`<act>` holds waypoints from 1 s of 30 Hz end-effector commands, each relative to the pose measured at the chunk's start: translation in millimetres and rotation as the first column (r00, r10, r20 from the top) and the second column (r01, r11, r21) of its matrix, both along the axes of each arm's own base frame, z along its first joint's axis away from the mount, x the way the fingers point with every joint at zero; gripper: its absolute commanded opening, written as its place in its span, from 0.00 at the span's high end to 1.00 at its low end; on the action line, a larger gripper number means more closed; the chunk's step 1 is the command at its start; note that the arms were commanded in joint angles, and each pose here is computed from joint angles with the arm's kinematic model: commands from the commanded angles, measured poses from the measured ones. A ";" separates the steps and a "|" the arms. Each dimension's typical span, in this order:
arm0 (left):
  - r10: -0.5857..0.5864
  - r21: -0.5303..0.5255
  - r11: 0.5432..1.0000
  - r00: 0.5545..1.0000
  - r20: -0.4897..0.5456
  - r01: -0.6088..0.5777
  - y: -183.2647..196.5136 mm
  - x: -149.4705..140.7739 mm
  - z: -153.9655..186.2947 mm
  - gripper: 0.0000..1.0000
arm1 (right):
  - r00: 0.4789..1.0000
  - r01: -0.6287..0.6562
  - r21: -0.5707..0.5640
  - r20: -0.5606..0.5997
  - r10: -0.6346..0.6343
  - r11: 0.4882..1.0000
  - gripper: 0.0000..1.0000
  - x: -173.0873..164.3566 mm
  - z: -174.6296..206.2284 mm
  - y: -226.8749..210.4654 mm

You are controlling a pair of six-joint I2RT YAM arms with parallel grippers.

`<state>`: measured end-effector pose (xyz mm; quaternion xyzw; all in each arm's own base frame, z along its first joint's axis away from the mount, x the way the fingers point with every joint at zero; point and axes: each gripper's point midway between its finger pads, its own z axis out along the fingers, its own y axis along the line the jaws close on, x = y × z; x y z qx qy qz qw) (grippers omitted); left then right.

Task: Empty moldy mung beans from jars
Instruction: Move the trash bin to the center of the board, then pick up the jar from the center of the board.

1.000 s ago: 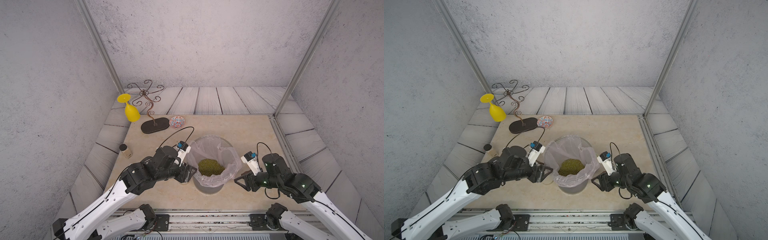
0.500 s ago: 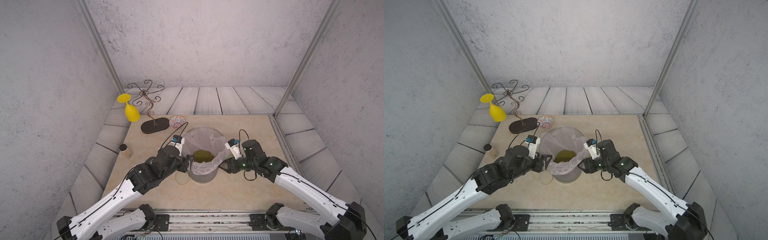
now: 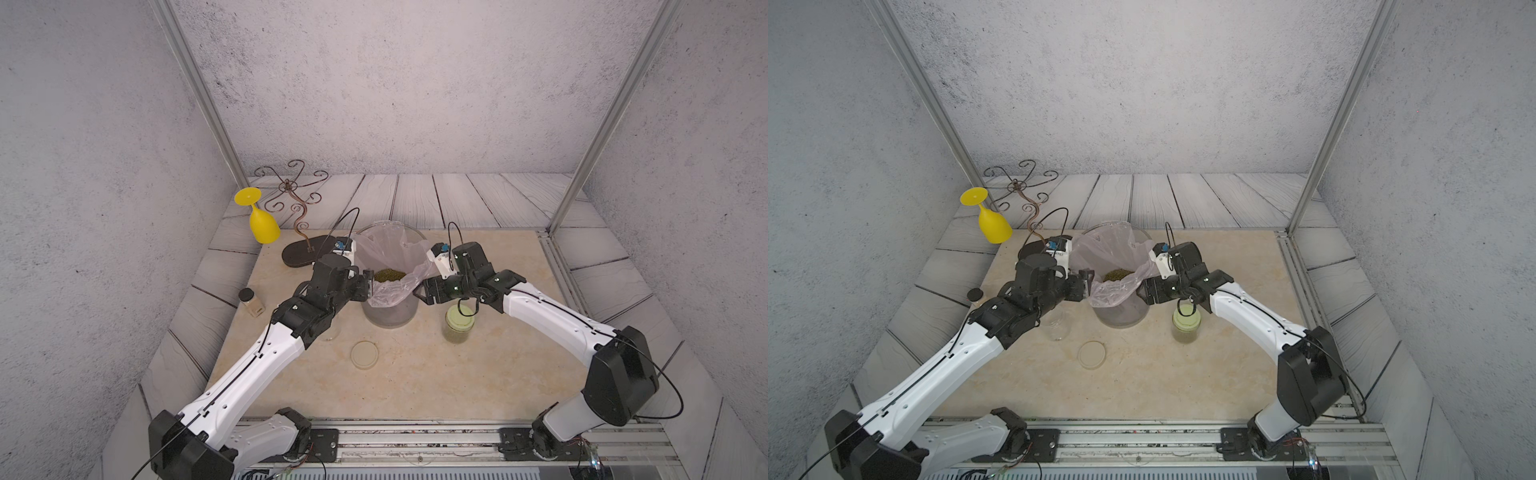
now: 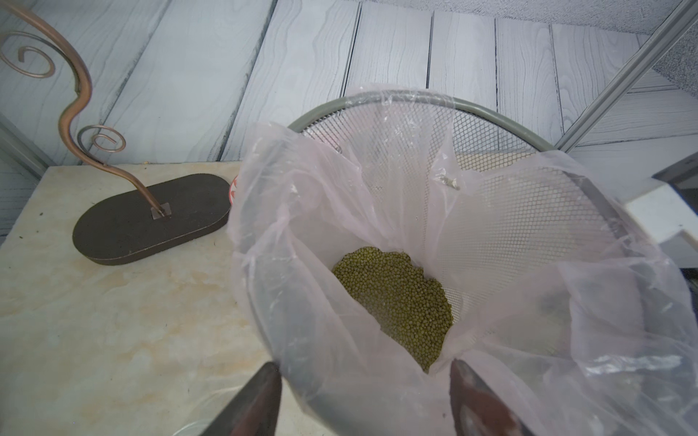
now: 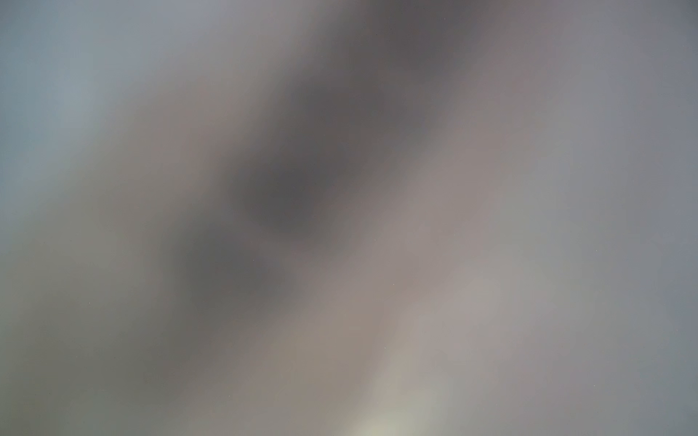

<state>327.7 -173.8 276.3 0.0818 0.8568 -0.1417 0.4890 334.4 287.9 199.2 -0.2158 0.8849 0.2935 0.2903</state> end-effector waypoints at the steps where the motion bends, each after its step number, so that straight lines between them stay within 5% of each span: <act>1: -0.130 0.050 0.989 0.985 -0.113 0.136 -10.8 -26.4 -22.0 0.23 | 0.999 -0.019 -0.094 0.030 0.022 0.995 0.06 -1.4 9.3 -13.5; 5: -0.089 0.017 0.996 0.993 -0.083 0.091 5.2 -42.6 2.8 0.02 | 1.000 0.021 -0.267 -0.001 -0.023 0.963 0.01 -30.6 3.7 -59.6; 14: -0.146 -0.045 0.989 0.983 -0.111 0.142 0.5 -78.4 24.8 0.02 | 0.995 0.060 -0.486 -0.045 -0.093 0.872 0.01 -82.8 -18.4 -129.8; 30: -0.192 -0.016 0.981 0.970 -0.151 0.192 -1.1 -100.6 3.4 0.02 | 0.983 -0.028 -0.575 -0.163 -0.081 0.818 0.01 -45.4 -57.3 -107.1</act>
